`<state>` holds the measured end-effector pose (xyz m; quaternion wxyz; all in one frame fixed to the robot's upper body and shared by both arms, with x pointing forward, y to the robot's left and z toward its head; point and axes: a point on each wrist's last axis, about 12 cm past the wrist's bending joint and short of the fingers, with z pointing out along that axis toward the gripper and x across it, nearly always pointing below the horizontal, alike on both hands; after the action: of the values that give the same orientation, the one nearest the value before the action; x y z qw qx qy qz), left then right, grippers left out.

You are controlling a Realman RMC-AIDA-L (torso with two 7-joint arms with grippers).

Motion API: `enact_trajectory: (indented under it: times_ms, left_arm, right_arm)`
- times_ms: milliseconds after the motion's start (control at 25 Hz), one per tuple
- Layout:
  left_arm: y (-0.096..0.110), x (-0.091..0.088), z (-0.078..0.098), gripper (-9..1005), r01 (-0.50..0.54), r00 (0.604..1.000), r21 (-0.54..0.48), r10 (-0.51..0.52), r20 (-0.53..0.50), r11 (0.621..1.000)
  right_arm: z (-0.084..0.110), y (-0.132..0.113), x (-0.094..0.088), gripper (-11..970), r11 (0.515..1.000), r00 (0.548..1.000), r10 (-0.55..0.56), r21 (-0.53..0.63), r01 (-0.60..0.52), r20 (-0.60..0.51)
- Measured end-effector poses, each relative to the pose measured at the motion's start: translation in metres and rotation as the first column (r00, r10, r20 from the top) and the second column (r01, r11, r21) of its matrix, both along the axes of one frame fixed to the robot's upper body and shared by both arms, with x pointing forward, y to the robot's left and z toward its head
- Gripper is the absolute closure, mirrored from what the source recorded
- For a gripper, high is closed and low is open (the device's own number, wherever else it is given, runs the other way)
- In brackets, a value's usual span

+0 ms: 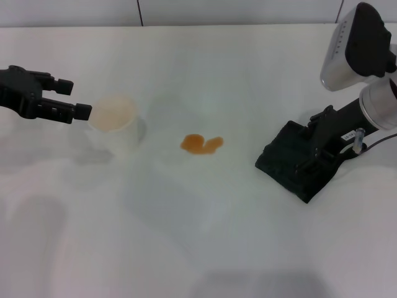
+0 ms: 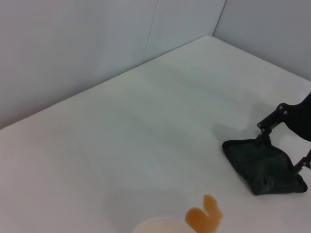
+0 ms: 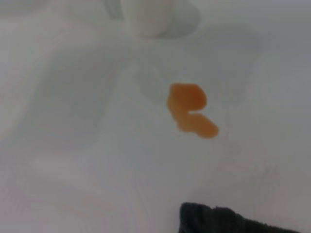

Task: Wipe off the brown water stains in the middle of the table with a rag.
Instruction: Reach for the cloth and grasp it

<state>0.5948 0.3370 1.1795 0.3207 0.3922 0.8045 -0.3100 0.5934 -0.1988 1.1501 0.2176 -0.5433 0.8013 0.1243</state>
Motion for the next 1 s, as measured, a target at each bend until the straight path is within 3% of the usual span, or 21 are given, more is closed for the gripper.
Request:
enact_trajectory:
  times_ms: [1000]
  left_arm:
    - [-0.005, 0.001, -0.003, 135, 0.006, 1.0, 0.008, -0.006, -0.008, 1.0]
  right_arm:
    - [-0.014, -0.002, -0.001, 240, 0.999, 1.0, -0.012, -0.03, 0.012, 0.003]
